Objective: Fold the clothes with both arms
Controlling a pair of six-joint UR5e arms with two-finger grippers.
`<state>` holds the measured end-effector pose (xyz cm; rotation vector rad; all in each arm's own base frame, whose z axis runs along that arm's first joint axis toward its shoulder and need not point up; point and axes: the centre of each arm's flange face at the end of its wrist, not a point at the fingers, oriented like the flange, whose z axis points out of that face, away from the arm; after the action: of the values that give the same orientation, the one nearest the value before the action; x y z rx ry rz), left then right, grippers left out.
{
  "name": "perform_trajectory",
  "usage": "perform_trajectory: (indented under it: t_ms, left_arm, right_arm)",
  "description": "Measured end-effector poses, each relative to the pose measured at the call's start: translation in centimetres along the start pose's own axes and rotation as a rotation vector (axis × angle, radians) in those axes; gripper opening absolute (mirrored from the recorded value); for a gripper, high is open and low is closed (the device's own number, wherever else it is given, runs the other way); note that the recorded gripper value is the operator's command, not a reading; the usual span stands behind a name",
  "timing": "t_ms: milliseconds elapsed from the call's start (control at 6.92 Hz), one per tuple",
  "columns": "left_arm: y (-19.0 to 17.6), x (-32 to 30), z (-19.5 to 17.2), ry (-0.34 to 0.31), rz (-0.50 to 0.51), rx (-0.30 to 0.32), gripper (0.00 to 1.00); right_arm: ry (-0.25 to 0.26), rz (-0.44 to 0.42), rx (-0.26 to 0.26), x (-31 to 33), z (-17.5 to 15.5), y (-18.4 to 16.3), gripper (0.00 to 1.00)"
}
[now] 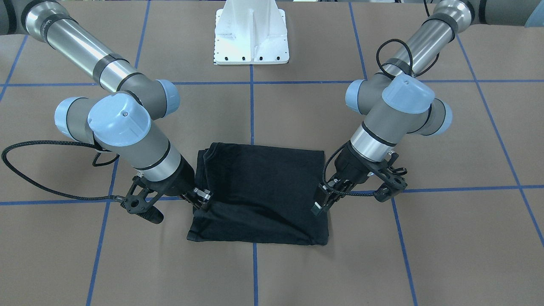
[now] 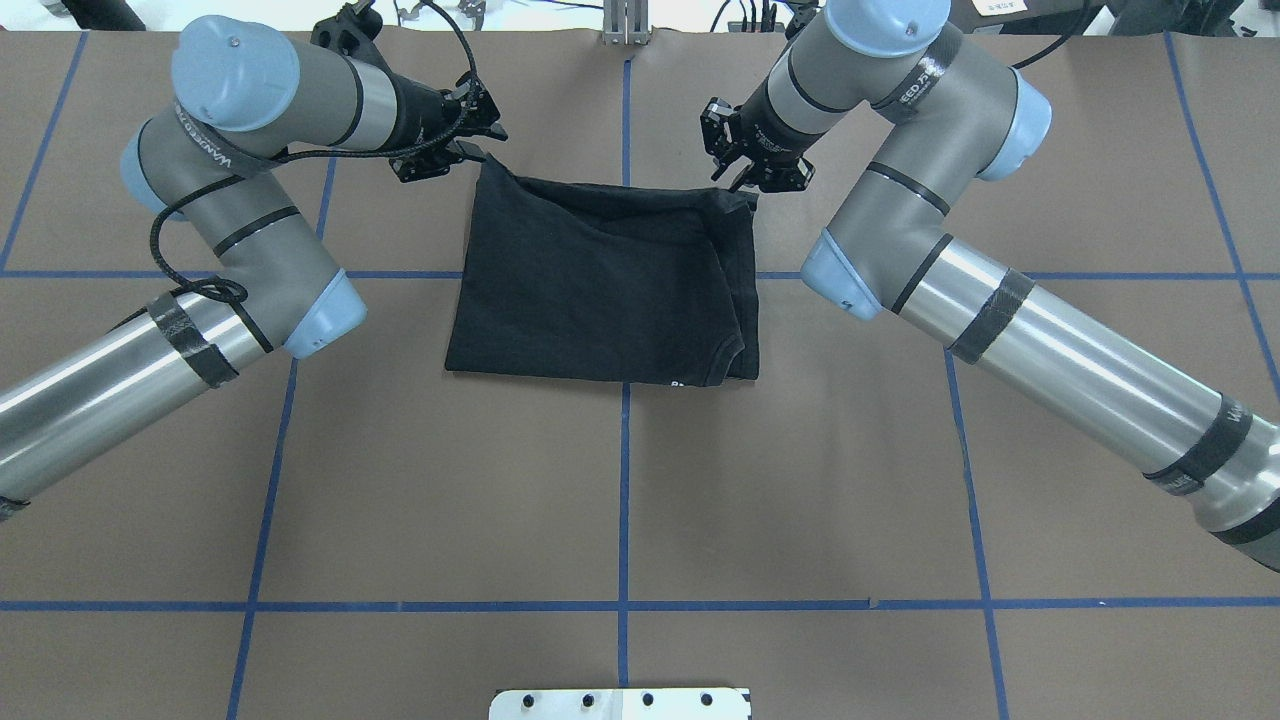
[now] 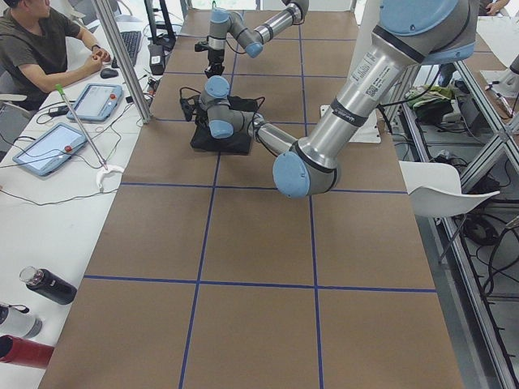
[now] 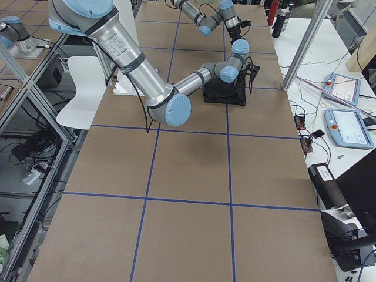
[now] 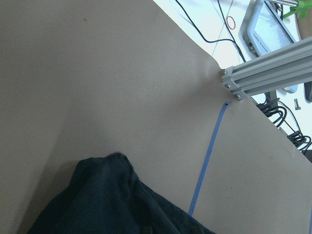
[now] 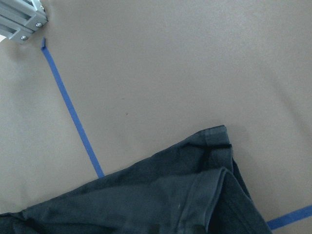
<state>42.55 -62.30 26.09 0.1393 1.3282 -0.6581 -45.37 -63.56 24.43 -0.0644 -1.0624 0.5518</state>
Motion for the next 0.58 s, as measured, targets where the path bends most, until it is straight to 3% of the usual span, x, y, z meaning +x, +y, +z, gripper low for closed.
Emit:
perform_trajectory:
  t_ms: [578]
  left_arm:
    - [-0.84,-0.23,-0.35,-0.005,0.002,0.016,1.00]
  right_arm:
    - [0.001,0.014,0.010,0.31,-0.47,-1.29,1.00]
